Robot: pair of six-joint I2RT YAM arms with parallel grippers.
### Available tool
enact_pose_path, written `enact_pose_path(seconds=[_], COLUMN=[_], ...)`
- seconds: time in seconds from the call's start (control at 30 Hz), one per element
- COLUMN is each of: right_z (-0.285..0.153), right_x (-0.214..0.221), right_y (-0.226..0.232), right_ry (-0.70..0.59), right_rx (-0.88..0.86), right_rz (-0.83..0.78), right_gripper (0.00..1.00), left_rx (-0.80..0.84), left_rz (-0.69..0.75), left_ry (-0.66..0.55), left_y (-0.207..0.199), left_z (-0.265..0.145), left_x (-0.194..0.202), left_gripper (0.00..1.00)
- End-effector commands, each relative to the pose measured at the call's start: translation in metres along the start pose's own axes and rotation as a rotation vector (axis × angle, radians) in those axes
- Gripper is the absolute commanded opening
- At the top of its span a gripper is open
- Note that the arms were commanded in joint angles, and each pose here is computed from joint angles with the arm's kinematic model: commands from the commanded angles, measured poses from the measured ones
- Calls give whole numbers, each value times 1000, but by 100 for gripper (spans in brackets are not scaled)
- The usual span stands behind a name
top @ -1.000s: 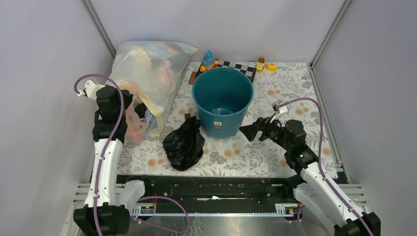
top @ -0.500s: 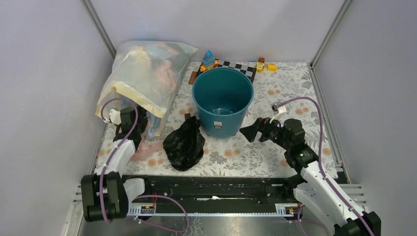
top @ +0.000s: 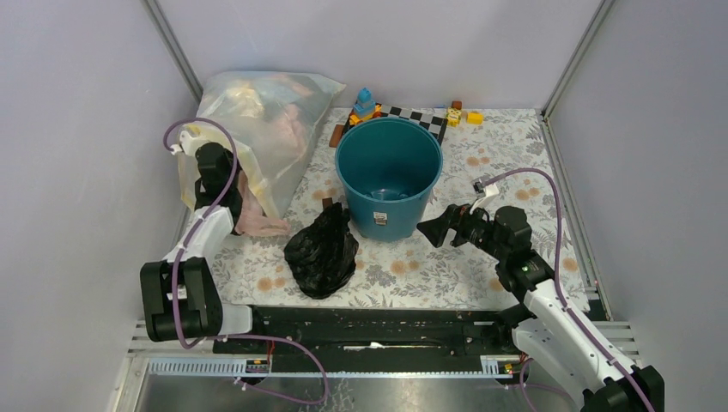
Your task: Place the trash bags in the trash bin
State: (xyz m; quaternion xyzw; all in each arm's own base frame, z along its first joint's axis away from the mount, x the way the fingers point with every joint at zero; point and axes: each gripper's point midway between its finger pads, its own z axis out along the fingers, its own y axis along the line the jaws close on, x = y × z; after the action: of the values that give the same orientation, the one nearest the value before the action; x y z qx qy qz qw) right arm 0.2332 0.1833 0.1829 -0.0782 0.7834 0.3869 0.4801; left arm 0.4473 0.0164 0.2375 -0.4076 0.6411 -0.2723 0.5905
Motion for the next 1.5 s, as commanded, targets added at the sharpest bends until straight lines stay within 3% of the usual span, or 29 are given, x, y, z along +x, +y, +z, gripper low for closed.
enact_pose_path(seconds=[0.0, 0.13, 0.17, 0.37, 0.6, 0.7, 1.17, 1.27, 1.47], right_z=[0, 2, 2, 0, 4, 8, 19, 26, 46], right_x=[-23, -20, -20, -18, -9, -2, 13, 11, 3], right_y=[17, 21, 22, 19, 26, 22, 15, 12, 10], right_ry=[-55, -63, -68, -57, -58, -67, -41, -62, -87], right_rx=[-54, -88, -95, -73, -158, -169, -182, -178, -165], right_rz=[-34, -16, -7, 22, -6, -7, -3, -8, 3], right_gripper=[100, 100, 100, 100, 100, 100, 100, 100, 100], left_rx=[122, 82, 54, -96, -283, -270, -128, -17, 35], left_rz=[32, 35, 36, 44, 28, 15, 156, 156, 219], left_ry=[-148, -61, -27, 101, 225, 263, 372, 427, 523], left_y=[-31, -6, 3, 34, 53, 50, 9, -1, 0], left_z=[-9, -10, -10, -32, -86, -112, -218, -225, -226], left_x=[-34, -8, 1, 25, 36, 42, 37, 53, 91], left_gripper=[0, 0, 5, 69, 95, 99, 98, 94, 94])
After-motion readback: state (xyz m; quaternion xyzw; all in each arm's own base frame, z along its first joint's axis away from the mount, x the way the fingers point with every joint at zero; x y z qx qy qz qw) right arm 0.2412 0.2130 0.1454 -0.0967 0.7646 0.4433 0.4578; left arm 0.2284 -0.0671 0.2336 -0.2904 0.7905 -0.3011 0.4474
